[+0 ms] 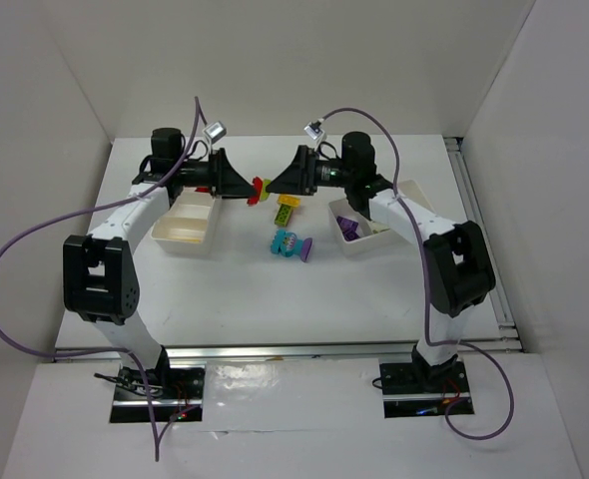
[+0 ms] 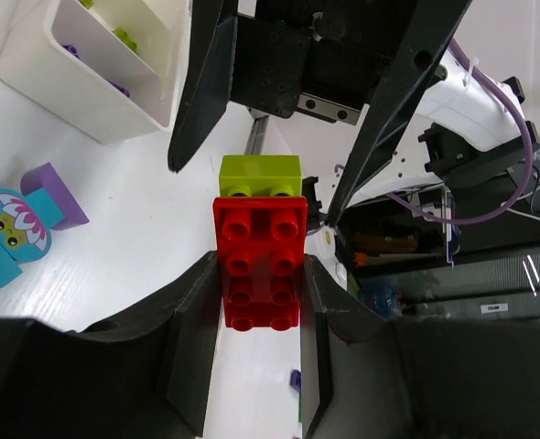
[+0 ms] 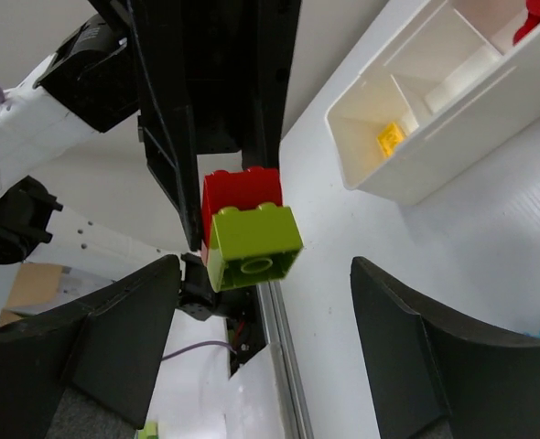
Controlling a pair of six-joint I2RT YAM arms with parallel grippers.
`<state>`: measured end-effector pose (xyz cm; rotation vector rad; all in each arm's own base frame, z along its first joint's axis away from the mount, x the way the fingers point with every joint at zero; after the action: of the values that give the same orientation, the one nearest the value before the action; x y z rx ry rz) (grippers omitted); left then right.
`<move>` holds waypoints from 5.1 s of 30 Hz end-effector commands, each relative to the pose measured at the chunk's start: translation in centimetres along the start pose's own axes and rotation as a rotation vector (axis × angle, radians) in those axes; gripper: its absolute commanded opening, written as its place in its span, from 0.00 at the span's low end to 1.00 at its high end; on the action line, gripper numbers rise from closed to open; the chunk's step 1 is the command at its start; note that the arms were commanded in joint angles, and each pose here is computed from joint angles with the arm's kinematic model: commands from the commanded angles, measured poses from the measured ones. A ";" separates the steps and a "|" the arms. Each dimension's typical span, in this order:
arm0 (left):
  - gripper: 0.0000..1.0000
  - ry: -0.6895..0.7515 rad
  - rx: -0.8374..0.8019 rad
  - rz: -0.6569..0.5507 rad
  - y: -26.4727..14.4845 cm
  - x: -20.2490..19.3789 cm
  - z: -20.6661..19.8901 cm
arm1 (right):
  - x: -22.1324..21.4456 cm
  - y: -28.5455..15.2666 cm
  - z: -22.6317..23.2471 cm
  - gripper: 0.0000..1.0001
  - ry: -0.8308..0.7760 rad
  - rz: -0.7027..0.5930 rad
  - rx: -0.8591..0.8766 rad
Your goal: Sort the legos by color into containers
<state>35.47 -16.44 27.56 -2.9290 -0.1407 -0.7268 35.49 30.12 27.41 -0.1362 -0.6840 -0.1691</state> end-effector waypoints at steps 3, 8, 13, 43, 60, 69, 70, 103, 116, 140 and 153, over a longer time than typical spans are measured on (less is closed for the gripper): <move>0.00 0.099 -0.045 0.010 -0.1 0.6 -2.0 | 1.5 1.4 2.4 0.75 -0.101 -0.013 0.097; 0.00 0.090 -0.045 0.010 -0.1 0.6 -2.0 | 1.2 1.7 2.6 0.56 -0.094 -0.011 0.109; 0.00 0.091 -0.051 0.017 0.2 0.5 -2.2 | 0.8 1.5 2.7 0.39 -0.075 -0.016 0.116; 0.00 -0.169 0.930 -0.296 -7.6 5.0 7.3 | 0.2 -20.4 -10.6 0.09 0.048 -0.251 -1.430; 0.00 -0.195 1.187 -0.344 -10.1 7.7 11.2 | -2.1 -21.8 -15.8 0.43 0.092 -0.166 -1.566; 0.00 -0.258 1.258 -0.389 -11.2 9.1 14.8 | -0.3 -21.8 -14.0 0.81 0.065 -0.244 -1.536; 0.00 -0.273 1.284 -0.392 -11.8 9.1 15.9 | -0.1 -21.9 -13.6 0.81 0.060 -0.255 -1.532; 0.84 0.086 1.134 -0.102 0.0 2.9 6.5 | -1.3 -4.3 -6.3 0.73 -0.155 -0.072 -1.132; 0.94 0.192 1.211 0.121 10.9 0.1 13.9 | 2.8 -20.0 -3.2 0.73 -0.105 -0.458 -1.373; 0.42 0.183 1.277 0.184 12.4 -0.8 18.7 | 1.6 -22.2 -4.8 0.73 -0.015 -0.431 -1.377; 0.00 0.121 0.683 0.048 8.9 2.8 5.4 | 2.0 -17.5 -5.2 0.74 -0.006 -0.239 -1.015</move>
<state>42.48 -25.14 15.43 -1.9369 -0.1951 -0.5234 36.10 9.18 24.08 -1.2200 -0.4815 -0.8549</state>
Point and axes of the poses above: each gripper's point midway between its finger pads, its own y axis out along the fingers, its own z axis along the line the jaws close on, x = y × z, the point moved 4 cm from there along -y, back along the fingers, and after that the axes turned 1 degree about -y, right-handed, at the moved point
